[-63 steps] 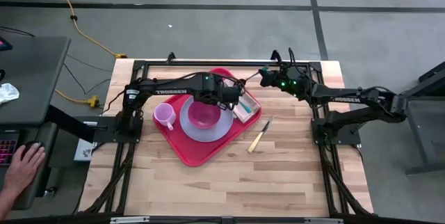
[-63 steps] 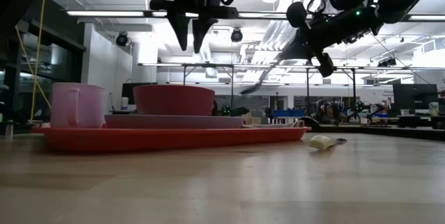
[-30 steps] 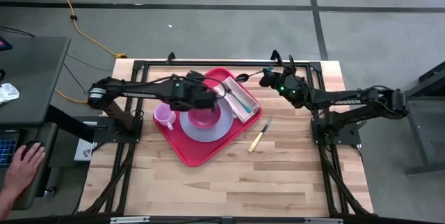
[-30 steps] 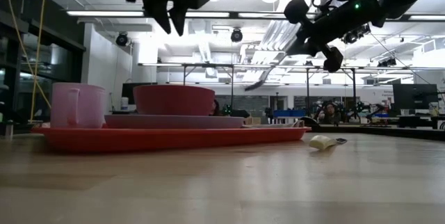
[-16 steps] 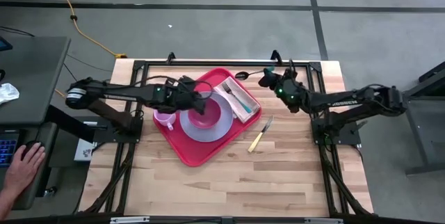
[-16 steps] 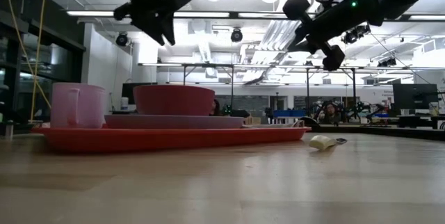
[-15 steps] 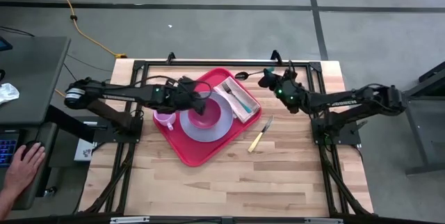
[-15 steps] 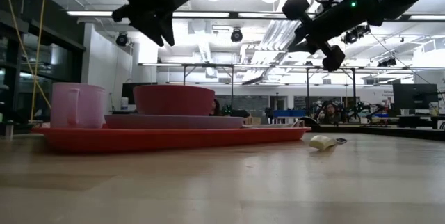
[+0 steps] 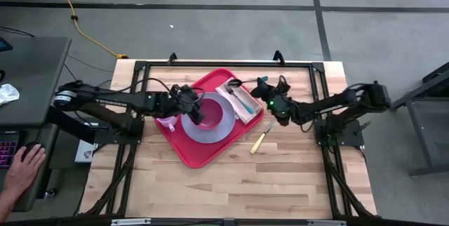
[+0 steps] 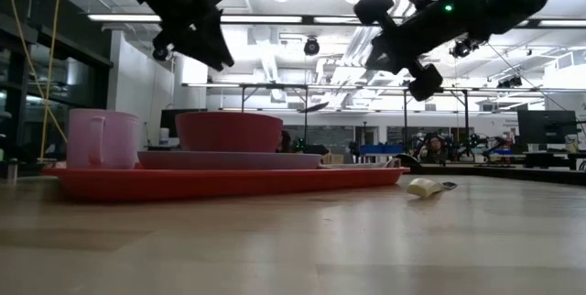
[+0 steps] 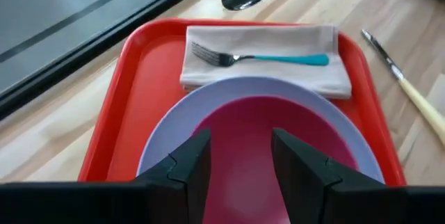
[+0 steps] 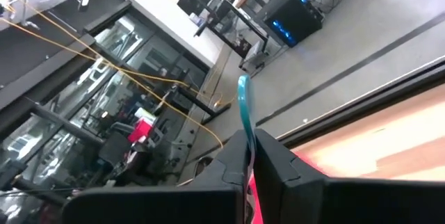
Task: Set up tray
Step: Put the blue spoon on top of the brown table napkin to the left of the blue fork on the red serving tray
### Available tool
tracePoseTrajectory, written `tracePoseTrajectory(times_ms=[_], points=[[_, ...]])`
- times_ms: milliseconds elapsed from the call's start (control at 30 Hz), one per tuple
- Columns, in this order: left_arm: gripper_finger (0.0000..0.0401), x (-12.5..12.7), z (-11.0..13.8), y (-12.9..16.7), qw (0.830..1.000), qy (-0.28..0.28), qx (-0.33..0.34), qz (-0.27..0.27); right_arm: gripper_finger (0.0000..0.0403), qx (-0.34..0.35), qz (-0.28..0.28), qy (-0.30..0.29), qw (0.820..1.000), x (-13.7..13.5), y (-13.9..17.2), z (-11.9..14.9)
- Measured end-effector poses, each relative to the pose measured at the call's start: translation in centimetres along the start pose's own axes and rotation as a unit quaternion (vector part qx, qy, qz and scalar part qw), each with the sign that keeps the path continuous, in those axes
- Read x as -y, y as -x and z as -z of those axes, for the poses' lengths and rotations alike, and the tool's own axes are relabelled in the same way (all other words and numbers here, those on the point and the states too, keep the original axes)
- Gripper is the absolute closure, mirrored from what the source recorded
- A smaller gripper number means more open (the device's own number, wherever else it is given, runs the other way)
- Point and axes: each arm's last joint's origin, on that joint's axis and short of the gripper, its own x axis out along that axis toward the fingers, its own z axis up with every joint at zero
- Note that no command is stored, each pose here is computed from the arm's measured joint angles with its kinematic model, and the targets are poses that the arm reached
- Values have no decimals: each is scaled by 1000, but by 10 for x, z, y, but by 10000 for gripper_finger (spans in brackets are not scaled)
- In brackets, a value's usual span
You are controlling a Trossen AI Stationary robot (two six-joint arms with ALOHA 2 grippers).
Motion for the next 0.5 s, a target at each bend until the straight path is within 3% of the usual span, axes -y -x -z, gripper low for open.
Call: tracePoseTrajectory(times_ms=[500], points=[[222, -12, 33, 25, 999, -10, 14, 30, 403, 42, 27, 53, 997, -33, -1, 44]])
